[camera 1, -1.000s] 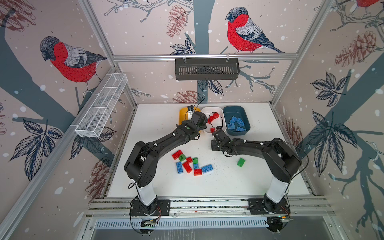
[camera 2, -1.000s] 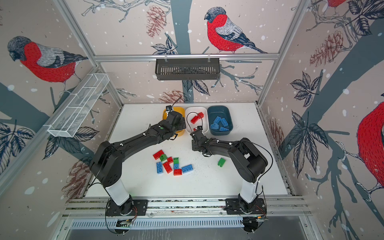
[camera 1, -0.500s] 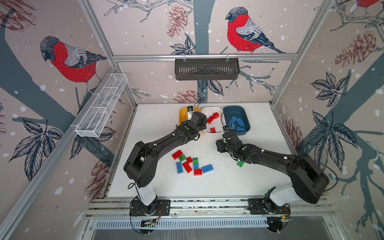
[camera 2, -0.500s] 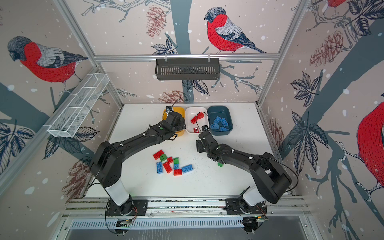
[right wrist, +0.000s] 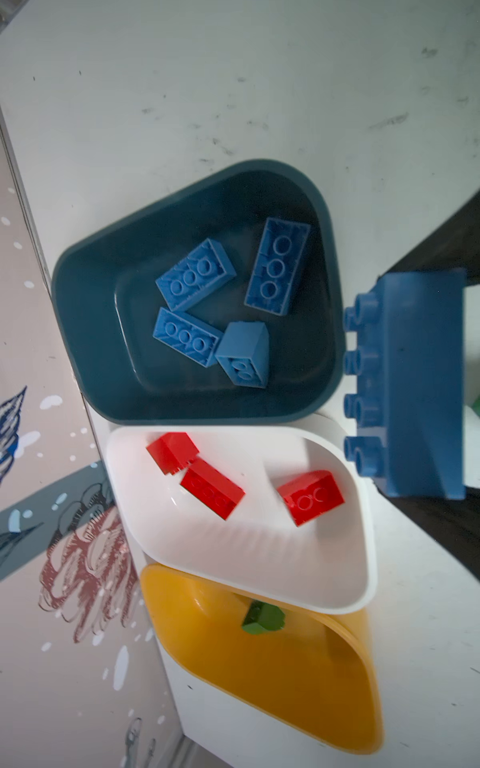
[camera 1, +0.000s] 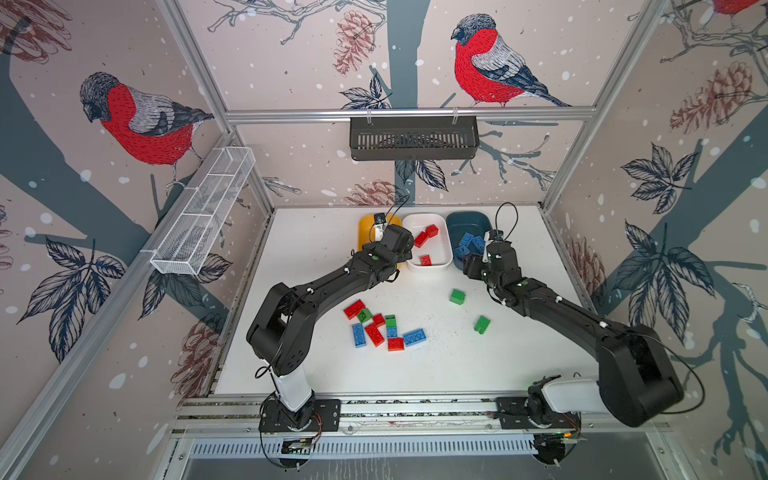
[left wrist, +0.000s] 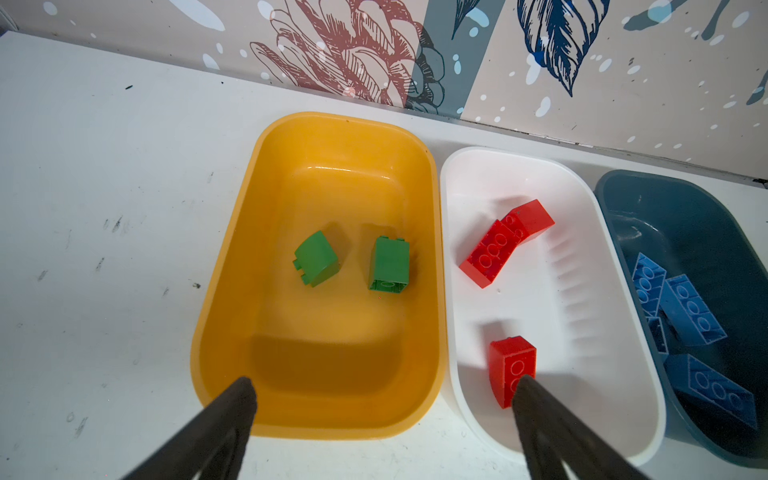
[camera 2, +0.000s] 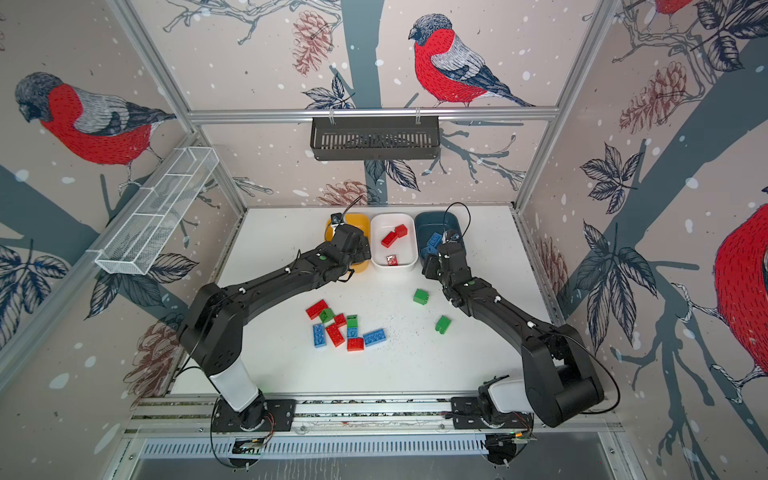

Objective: Sort the legos into containers by color
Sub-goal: 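Carry the blue brick into the teal tub and open the right gripper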

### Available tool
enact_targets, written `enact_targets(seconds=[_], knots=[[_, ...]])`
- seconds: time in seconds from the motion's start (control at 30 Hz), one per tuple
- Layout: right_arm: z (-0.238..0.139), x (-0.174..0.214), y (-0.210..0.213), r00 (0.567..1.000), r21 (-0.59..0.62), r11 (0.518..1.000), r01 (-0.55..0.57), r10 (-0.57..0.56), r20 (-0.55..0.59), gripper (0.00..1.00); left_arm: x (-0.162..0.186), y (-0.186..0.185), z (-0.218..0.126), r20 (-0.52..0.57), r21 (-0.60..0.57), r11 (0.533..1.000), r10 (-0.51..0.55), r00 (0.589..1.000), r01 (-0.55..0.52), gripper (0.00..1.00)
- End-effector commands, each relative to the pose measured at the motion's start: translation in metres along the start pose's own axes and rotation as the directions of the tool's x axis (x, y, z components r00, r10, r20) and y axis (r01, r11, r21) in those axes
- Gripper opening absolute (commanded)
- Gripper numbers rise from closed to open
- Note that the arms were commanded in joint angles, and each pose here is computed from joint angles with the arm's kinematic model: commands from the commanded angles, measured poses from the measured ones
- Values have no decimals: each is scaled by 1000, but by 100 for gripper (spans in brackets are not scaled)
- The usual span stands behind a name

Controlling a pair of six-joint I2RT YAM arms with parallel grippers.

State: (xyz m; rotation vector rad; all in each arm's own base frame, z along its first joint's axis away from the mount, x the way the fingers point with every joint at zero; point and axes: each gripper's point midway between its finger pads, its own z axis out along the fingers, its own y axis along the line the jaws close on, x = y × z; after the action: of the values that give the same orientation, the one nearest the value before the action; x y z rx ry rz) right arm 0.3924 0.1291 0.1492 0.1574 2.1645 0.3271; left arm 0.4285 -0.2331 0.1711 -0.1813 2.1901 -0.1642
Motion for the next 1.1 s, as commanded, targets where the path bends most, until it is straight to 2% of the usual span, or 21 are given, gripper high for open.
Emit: enact_targets(seconds=[0.0, 0.2, 0.37, 0.53, 0.73, 1.07], knots=[[11, -11, -11, 999, 29, 999, -34, 34, 3, 63, -3, 4, -6, 9, 0, 1000, -22, 1000, 22, 97], [41, -24, -25, 999, 75, 997, -31, 32, -21, 64, 24, 21, -17, -63, -7, 998, -58, 996, 58, 97], [68, -34, -32, 999, 111, 994, -22, 27, -39, 65, 36, 39, -27, -81, -43, 996, -87, 993, 84, 97], [85, -43, -31, 998, 125, 992, -29, 36, -59, 74, 46, 53, -35, -101, -73, 992, -106, 989, 99, 97], [84, -51, -30, 998, 135, 990, -35, 41, -43, 89, 50, 70, -40, -105, -108, 988, -122, 987, 111, 97], [55, -57, -16, 999, 102, 994, -32, 33, -8, 95, 45, 80, -40, -93, -113, 983, -156, 983, 146, 97]])
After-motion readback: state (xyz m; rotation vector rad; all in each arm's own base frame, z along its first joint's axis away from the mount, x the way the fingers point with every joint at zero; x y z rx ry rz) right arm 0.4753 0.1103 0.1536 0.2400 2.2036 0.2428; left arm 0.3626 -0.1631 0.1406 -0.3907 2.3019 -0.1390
